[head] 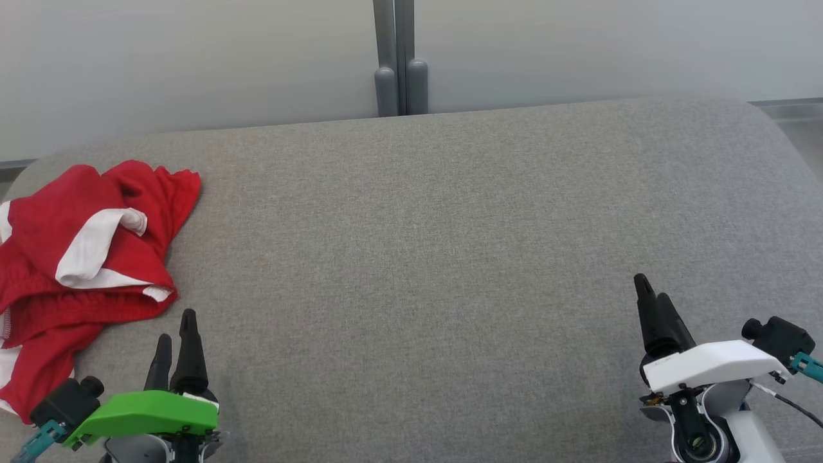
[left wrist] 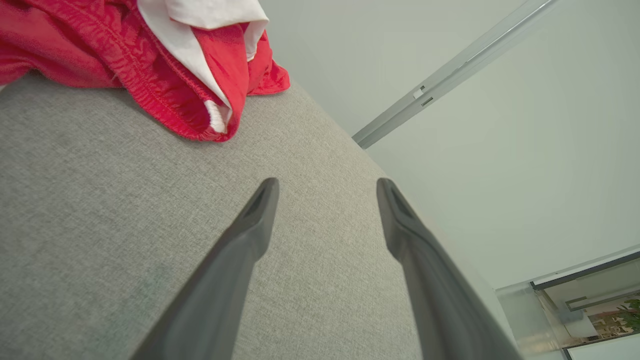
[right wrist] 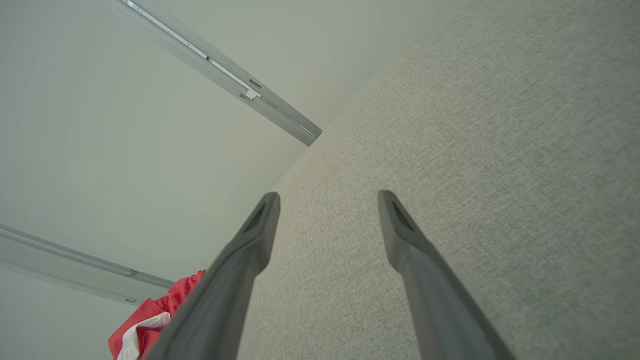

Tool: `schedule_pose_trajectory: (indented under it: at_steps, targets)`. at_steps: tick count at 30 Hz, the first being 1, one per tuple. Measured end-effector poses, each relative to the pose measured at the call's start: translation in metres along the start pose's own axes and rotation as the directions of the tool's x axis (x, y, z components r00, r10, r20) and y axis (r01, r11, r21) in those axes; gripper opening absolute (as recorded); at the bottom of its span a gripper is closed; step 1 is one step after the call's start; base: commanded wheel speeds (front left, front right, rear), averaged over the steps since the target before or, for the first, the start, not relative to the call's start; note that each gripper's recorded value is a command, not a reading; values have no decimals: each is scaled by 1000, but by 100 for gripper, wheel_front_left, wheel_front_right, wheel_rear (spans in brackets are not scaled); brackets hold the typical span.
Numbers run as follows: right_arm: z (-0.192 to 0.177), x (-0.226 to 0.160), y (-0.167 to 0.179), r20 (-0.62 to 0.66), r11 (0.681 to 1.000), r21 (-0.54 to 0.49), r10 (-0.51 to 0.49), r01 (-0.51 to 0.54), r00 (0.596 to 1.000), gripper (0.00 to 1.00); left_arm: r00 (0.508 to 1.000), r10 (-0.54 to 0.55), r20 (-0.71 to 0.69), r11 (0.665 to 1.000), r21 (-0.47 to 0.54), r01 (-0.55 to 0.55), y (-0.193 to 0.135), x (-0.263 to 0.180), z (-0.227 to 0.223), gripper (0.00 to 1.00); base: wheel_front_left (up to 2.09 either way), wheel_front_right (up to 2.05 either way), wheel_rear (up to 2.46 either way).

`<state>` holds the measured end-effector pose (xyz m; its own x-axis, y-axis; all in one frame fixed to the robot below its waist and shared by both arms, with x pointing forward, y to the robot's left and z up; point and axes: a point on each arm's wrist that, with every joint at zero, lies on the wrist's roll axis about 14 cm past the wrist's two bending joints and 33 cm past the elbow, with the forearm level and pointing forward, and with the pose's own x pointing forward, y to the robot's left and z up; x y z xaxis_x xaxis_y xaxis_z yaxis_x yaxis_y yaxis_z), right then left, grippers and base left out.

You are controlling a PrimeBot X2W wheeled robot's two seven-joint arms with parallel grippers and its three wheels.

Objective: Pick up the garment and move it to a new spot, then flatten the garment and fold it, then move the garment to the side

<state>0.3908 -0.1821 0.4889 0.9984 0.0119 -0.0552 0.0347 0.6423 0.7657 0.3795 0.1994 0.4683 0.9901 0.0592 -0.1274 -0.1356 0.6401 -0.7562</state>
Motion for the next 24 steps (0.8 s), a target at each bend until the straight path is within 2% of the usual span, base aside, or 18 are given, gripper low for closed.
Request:
schedule_pose_trajectory:
  at_steps: [12, 24]
  targets:
    - [1, 2, 1, 7, 987, -158, 12, -11, 1000, 100, 1000, -7, 9, 984, 177, 5, -2, 1, -1, 100, 0, 0, 0]
    - [4, 3, 2, 20, 958, -285, 28, -21, 999, 100, 999, -31, 20, 943, 333, 23, -7, 4, -1, 100, 0, 0, 0]
